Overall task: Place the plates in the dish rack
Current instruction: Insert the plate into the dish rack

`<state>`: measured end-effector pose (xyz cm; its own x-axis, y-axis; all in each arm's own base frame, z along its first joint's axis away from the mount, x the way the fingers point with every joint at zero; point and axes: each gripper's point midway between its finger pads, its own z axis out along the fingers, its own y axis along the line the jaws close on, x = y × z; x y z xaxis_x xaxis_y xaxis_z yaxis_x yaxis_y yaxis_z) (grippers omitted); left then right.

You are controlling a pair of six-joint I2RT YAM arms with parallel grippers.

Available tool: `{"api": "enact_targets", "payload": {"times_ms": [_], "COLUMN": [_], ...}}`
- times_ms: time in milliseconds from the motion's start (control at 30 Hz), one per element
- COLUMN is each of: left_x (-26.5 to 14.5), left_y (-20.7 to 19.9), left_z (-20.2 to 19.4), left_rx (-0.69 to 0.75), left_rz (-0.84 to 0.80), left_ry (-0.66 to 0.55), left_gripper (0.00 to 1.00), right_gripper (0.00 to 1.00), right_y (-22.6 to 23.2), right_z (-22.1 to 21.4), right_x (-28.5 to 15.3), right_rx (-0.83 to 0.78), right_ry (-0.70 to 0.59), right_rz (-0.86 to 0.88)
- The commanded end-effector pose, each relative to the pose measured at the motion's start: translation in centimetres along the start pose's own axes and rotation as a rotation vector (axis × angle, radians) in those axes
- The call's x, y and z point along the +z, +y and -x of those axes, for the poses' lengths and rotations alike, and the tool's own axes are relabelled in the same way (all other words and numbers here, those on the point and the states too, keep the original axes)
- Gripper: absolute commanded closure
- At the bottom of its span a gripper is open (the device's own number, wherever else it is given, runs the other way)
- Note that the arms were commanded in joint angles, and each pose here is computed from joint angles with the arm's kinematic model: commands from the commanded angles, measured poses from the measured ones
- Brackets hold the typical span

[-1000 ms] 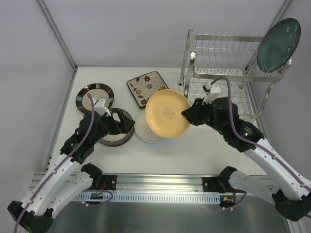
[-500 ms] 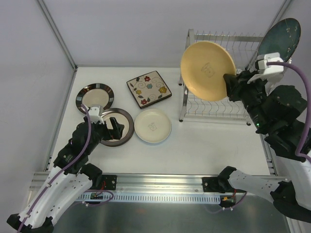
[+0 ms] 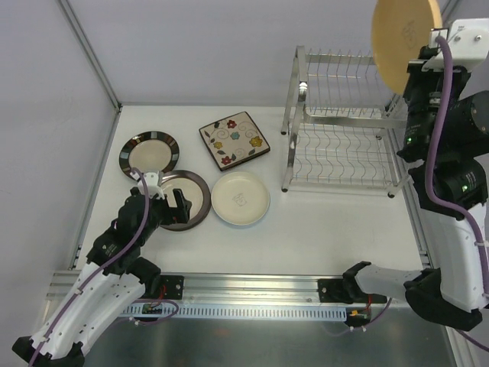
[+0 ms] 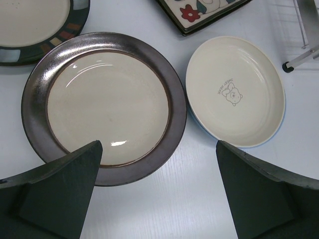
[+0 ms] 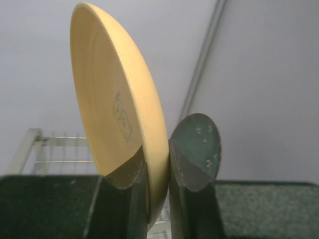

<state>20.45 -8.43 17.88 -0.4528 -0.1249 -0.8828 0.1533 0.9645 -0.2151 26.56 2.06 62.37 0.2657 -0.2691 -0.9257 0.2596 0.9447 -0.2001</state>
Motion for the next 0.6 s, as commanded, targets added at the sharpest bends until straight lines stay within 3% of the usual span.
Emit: {"api": "enact_targets", "payload": {"times_ms": [0, 300, 567], "left_x": [0.4, 0.5, 0.6], "left_y": [0.2, 0.5, 0.7], "left_z": [-0.4, -0.3, -0.3], "left_rx": [0.008, 0.007, 0.01], "left_rz": [0.021, 0.037, 0.051], "left_ry": [0.016, 0.015, 0.015], "left_gripper": [0.01, 0.01, 0.01], "right_gripper": [0.99, 0.99, 0.99], "right_y": [-4.4, -7.3, -7.7], "right_z": [2.2, -2.8, -7.9], "right_x": [0.8, 4.9, 8.0], "right_rx": [-0.022, -0.022, 0.022], "right_ry": [-0.06, 0.021, 0.109], "right_rz": [-0.131, -0.214, -0.178]}}
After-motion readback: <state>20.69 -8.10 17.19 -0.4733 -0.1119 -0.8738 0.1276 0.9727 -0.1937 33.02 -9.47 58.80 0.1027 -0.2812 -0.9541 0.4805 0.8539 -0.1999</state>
